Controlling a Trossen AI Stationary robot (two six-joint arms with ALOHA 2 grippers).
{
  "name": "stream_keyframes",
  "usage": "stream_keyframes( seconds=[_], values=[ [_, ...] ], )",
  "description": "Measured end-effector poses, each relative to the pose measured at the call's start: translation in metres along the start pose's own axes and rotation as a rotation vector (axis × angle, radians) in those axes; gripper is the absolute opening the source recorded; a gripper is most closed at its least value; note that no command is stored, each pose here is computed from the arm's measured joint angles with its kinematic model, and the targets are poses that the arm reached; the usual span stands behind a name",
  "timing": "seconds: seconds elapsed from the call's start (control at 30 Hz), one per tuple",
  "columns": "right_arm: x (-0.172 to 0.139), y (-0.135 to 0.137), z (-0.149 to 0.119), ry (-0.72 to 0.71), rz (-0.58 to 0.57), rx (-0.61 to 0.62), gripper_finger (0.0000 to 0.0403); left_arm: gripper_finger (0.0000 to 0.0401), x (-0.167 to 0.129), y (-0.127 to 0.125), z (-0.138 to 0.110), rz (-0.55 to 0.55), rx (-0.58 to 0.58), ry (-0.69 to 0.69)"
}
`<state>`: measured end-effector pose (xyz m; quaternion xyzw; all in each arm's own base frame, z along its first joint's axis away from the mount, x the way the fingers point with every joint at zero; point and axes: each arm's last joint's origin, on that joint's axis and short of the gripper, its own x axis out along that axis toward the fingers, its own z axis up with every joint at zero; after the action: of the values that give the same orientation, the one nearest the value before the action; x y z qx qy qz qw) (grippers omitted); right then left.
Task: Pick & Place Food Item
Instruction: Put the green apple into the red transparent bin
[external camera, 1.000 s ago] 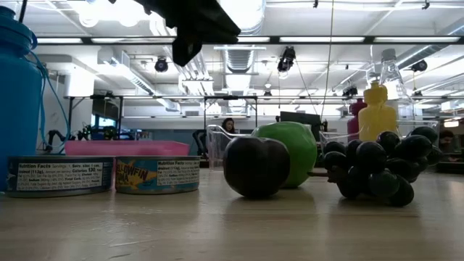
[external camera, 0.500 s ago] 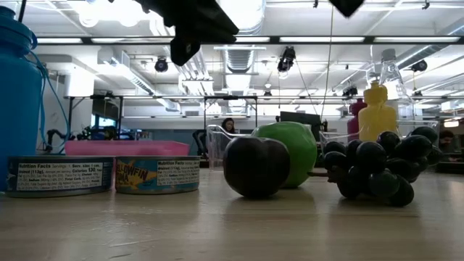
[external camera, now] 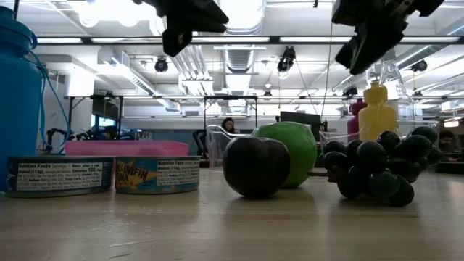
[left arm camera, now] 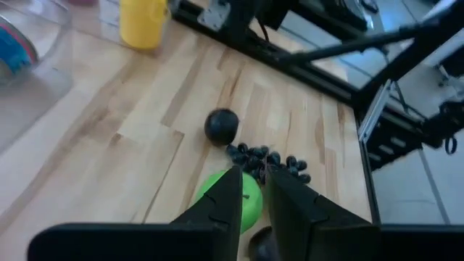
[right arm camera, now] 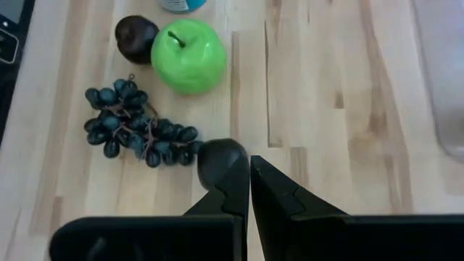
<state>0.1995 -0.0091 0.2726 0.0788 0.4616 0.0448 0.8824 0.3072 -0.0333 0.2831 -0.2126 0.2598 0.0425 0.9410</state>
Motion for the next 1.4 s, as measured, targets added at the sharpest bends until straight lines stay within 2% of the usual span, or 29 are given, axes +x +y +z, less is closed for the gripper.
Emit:
stream_keyframes(
  seconds=[0.2,0.37,0.47,0.77,0.83,1.1,1.4],
  values=[
    [0.011,0.002,-0.005,-0.017,0.065,-0.002,0.0013,0.0067,-0.017,0.000,0.007,0.042,-0.035,-0.063],
    [0.016,0.008,-0.006,-0.033,0.099,-0.026,0.0013,0.0067,-0.027,0.000,0.008,0.051,-0.038,-0.061],
    [0.022,0.014,-0.002,-0.036,0.118,0.014,0.0013,0.0067,-0.032,0.000,0.008,0.051,-0.029,-0.060],
    [0.070,0.032,0.011,-0.019,0.173,-0.009,0.0013,0.0067,-0.051,0.000,0.011,0.046,0.059,-0.070],
    [0.083,0.033,0.010,0.023,0.173,-0.009,0.0013,0.0067,-0.058,0.001,0.010,0.053,0.075,-0.053],
    [0.119,0.036,0.015,0.138,0.192,-0.002,0.0013,0.0067,-0.088,0.004,0.010,0.056,0.096,-0.053],
    [0.151,0.038,0.033,0.185,0.208,-0.049,0.0013,0.0067,-0.102,0.005,0.011,0.055,0.101,-0.076]
  ],
)
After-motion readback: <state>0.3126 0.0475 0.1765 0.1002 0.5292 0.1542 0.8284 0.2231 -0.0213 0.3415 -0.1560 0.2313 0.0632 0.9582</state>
